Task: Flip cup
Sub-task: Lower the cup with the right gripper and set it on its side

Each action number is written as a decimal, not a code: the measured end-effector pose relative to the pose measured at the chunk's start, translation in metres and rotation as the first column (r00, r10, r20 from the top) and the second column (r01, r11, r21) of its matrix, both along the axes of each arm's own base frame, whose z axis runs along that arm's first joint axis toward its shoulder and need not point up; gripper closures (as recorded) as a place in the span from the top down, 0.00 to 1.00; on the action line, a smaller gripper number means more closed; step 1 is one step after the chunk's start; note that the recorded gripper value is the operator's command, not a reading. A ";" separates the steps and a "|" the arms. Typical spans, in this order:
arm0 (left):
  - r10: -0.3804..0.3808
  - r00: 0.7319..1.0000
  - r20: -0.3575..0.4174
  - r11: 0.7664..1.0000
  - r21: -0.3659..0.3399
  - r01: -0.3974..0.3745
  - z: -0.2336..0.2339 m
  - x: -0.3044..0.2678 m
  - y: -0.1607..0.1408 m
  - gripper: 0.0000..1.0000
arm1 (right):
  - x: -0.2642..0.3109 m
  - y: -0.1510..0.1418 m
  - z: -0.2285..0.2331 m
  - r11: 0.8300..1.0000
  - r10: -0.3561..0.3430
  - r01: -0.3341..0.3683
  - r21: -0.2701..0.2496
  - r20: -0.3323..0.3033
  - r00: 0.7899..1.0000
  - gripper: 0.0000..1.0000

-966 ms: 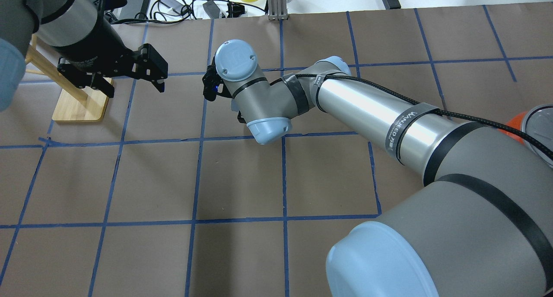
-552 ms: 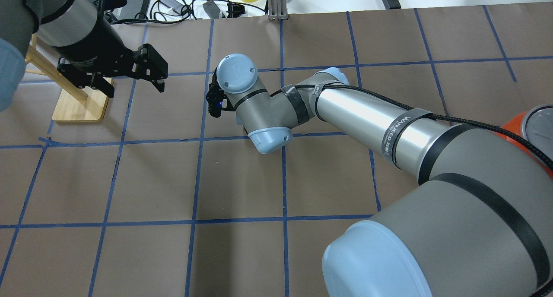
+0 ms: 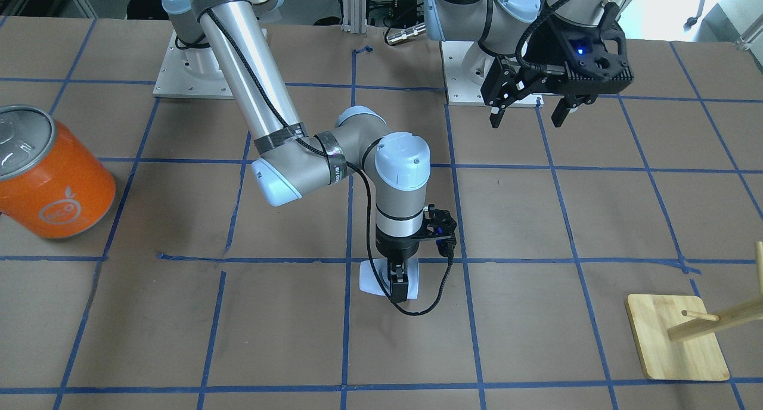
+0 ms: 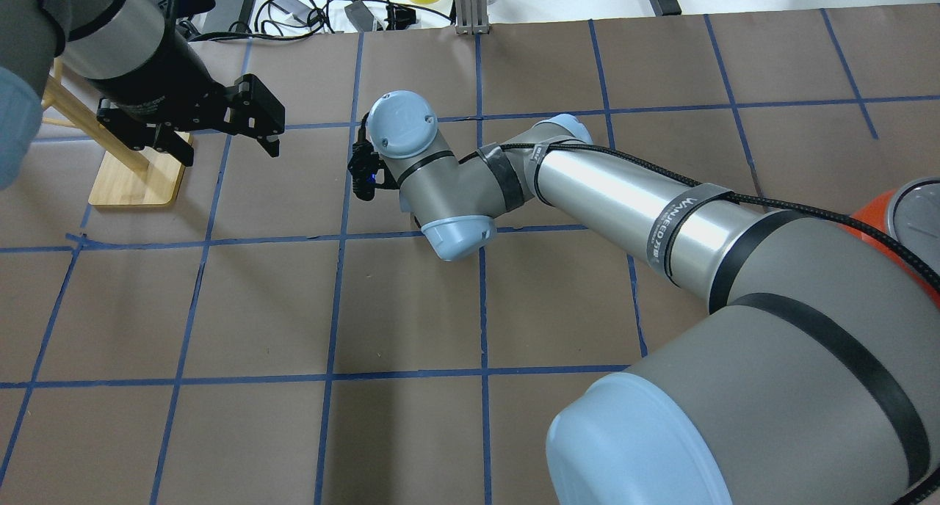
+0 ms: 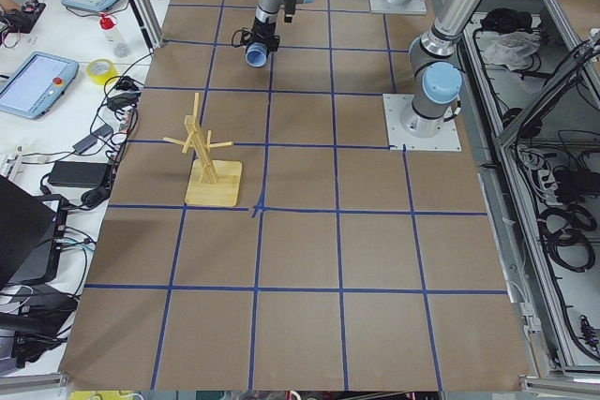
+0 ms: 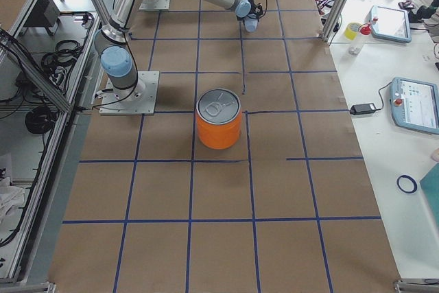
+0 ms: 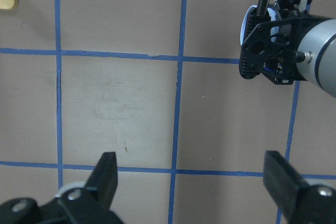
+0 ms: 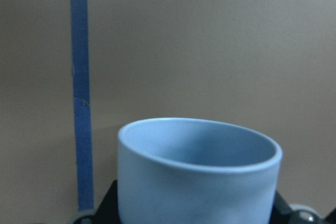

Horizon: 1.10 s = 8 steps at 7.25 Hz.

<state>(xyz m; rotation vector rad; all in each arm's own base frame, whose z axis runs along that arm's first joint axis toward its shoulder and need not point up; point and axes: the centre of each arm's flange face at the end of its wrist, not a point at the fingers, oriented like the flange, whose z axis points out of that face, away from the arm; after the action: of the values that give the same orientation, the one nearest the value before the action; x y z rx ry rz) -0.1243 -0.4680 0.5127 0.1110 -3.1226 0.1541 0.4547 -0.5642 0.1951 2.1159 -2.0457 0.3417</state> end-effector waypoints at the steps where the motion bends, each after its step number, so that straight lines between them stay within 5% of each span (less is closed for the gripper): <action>1: 0.000 1.000 0.000 1.000 0.000 0.000 0.000 0.000 0.000 1.00 | 0.002 0.000 -0.002 1.000 0.009 -0.009 0.000 0.011 1.000 0.67; 2: 0.000 1.000 0.000 1.000 0.000 0.000 0.000 0.000 0.000 1.00 | 0.004 0.000 -0.005 1.000 0.017 -0.017 0.003 0.029 0.999 0.76; 3: 0.000 1.000 0.000 1.000 0.000 0.000 0.000 0.000 0.000 1.00 | 0.006 0.000 -0.008 1.000 0.023 -0.024 0.008 0.046 0.999 0.95; 8: 0.001 1.000 0.000 1.000 0.000 -0.001 0.000 0.000 0.000 1.00 | 0.009 -0.003 0.002 1.000 0.012 -0.011 -0.015 0.081 0.997 1.00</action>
<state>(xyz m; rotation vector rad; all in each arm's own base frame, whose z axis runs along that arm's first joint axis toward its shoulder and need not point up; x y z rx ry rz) -0.1239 -0.4682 0.5127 0.1126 -3.1226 0.1541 0.4637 -0.5673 0.1973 2.1399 -2.0688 0.4502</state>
